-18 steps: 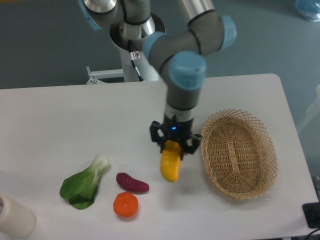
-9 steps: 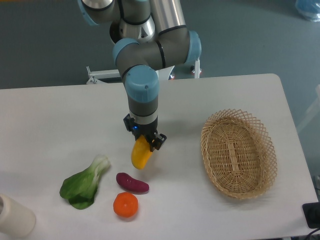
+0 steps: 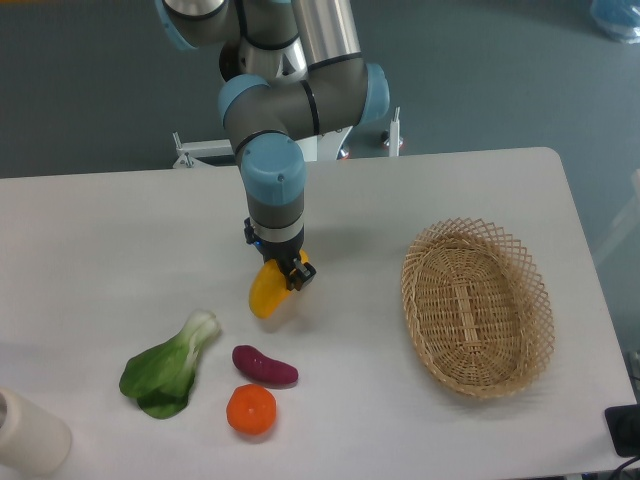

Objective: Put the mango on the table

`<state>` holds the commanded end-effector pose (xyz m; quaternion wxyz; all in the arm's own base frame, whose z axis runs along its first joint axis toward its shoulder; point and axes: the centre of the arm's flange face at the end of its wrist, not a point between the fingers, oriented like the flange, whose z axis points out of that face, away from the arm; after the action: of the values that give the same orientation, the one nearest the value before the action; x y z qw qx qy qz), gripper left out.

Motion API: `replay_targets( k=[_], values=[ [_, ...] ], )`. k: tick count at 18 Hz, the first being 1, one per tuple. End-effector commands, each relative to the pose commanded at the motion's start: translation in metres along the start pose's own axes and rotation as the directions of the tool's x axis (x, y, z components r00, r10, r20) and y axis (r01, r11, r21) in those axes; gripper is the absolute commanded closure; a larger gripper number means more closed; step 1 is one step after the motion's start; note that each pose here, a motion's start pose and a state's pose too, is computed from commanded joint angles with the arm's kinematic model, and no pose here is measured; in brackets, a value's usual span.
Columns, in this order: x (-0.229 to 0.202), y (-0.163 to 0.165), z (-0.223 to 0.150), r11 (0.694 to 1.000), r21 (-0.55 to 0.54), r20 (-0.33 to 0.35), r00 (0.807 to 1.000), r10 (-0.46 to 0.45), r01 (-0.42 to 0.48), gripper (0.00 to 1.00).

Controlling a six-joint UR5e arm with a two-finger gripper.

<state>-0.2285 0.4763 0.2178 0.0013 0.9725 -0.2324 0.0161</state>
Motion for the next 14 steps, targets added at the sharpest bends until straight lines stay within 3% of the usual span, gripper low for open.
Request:
replay_targets(
  k=[3, 6, 10, 14],
  values=[
    [-0.0015, -0.0006, 0.0018, 1.0, -0.001, -0.001, 1.0, 0.002, -0.002, 0.51],
    [-0.0014, -0.0005, 0.0038, 1.0, -0.002, -0.004, 1.0, -0.002, 0.002, 0.35],
    [-0.0041, -0.0019, -0.0007, 1.0, 0.004, 0.005, 1.0, -0.004, 0.004, 0.0],
    [-0.0065, -0.0021, -0.0033, 1.0, 0.006, 0.011, 1.0, -0.007, 0.007, 0.0]
  ],
)
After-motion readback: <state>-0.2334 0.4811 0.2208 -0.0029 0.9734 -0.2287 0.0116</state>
